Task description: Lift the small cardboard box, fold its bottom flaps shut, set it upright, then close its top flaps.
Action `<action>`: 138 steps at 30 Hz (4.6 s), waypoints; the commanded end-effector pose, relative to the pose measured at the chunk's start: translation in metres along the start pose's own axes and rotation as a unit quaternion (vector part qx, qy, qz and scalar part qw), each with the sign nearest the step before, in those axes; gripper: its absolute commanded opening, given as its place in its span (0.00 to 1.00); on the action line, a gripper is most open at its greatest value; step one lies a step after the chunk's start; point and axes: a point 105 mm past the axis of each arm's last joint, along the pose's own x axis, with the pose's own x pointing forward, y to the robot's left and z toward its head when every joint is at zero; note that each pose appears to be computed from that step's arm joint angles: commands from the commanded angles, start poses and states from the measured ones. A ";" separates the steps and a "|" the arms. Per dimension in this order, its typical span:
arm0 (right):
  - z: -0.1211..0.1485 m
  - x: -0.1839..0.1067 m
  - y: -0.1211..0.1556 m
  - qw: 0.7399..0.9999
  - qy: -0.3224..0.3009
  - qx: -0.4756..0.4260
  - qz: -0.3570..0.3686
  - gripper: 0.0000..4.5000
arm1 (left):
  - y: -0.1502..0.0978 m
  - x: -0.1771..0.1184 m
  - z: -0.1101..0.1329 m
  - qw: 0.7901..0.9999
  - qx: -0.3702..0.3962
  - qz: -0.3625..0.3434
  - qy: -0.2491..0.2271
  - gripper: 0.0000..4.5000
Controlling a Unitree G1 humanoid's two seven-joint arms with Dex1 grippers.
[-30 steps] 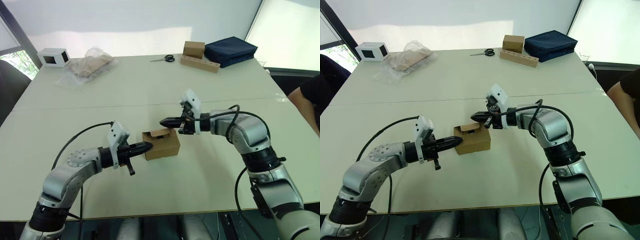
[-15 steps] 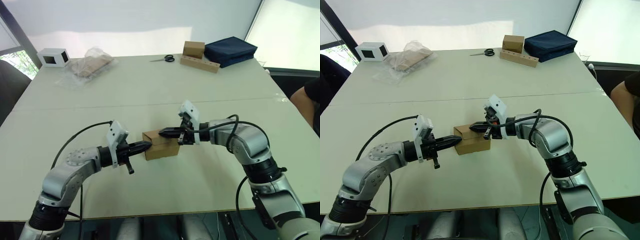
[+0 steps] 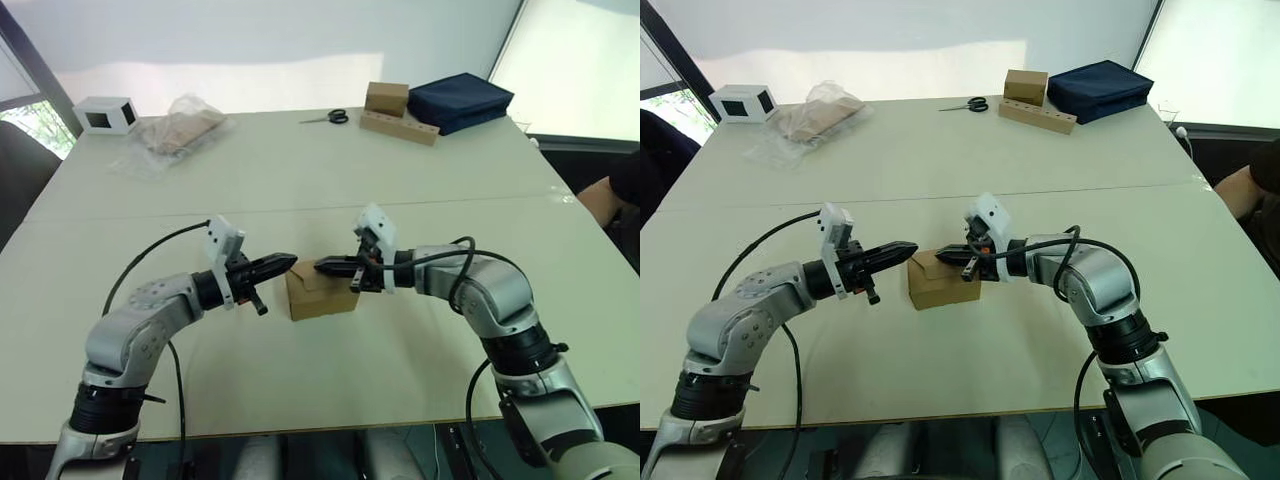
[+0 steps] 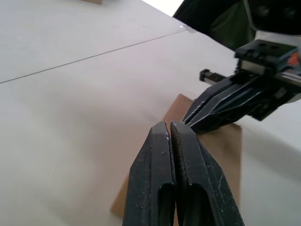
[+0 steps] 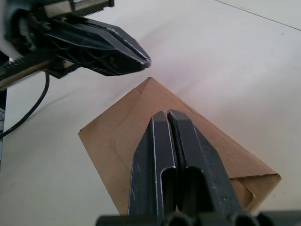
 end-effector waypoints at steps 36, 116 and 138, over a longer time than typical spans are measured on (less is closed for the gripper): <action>0.006 -0.032 0.004 0.989 -0.003 -0.144 -0.033 0.70 | -0.016 0.017 -0.001 0.999 0.017 -0.005 -0.044 0.00; -0.006 -0.035 0.010 0.997 -0.046 -0.059 -0.014 0.70 | -0.012 0.013 0.000 0.997 0.079 0.020 -0.008 0.00; -0.067 -0.128 0.032 0.992 -0.003 0.078 -0.099 0.70 | -0.041 -0.099 -0.031 0.992 0.043 0.080 0.086 0.00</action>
